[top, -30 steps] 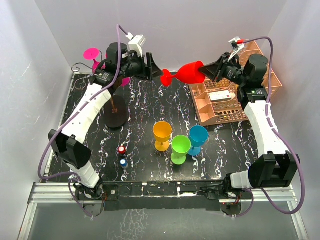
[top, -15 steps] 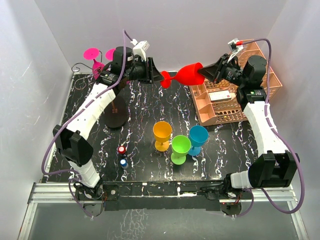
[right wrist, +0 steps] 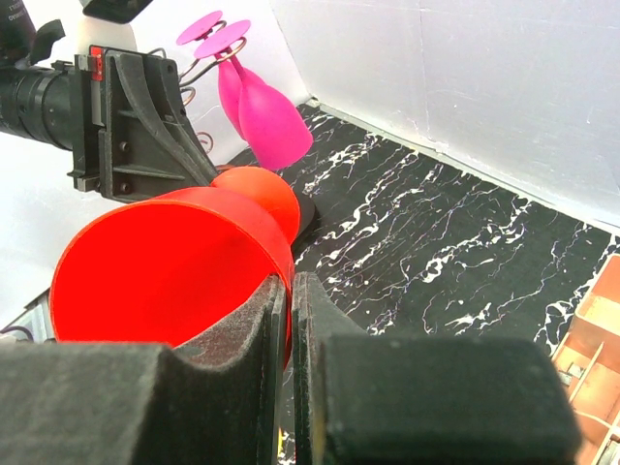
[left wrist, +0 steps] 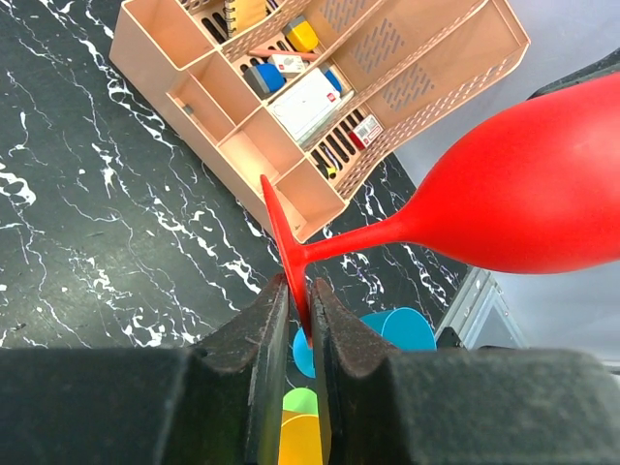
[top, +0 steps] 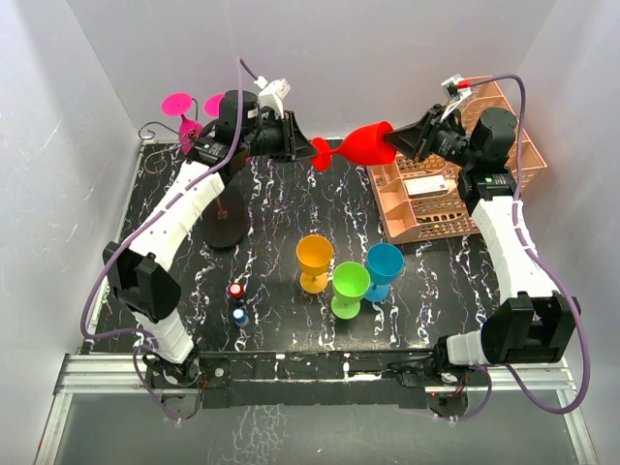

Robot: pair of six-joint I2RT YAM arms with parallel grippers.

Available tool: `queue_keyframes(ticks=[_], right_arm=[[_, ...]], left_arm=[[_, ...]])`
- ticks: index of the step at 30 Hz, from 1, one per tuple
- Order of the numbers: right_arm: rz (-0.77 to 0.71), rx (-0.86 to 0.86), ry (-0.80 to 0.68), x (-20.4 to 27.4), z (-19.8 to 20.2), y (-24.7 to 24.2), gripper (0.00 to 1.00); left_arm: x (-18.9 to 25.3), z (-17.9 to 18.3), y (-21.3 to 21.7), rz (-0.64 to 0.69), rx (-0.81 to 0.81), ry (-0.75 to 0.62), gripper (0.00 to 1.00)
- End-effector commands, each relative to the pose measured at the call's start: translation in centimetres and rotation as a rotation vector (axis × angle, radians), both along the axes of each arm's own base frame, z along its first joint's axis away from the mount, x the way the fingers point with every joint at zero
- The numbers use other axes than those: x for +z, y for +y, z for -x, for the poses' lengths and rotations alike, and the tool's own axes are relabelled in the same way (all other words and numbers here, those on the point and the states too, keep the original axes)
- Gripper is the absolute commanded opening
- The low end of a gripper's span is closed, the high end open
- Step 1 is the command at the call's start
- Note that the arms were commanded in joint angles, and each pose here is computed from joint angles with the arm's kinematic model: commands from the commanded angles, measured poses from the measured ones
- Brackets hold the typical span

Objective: Place the wine glass upside down on the wine glass rack

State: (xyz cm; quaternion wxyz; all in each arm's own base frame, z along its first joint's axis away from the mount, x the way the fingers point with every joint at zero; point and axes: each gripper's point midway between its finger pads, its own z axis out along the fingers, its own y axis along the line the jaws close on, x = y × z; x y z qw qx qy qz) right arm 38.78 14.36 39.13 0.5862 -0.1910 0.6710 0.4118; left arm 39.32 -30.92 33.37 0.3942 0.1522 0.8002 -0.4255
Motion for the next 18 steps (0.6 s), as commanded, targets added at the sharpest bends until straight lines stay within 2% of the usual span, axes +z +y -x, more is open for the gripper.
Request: queue_keyframes(ticks=[1, 8, 13, 16, 18], right_arm=[[0.003, 0.003, -0.095, 1.8, 0.3, 0.1, 0.08], [0.003, 0.001, -0.089, 1.4, -0.1, 0.0, 0.08], [0.007, 0.030, -0.091, 1.3, 0.3, 1.2, 0.08], [0.009, 0.031, -0.090, 1.2, 0.3, 1.2, 0.08], [0.009, 0.032, -0.093, 1.3, 0.3, 1.2, 0.08]], left_arm=[[0.7, 0.7, -0.6, 0.032, -0.034, 0.001, 0.13], [0.6, 0.8, -0.6, 0.035, -0.031, 0.012, 0.14], [0.3, 0.6, -0.5, 0.028, -0.022, 0.018, 0.21], [0.3, 0.6, -0.5, 0.027, -0.019, 0.016, 0.19], [0.2, 0.6, -0.6, 0.027, -0.024, 0.021, 0.13]])
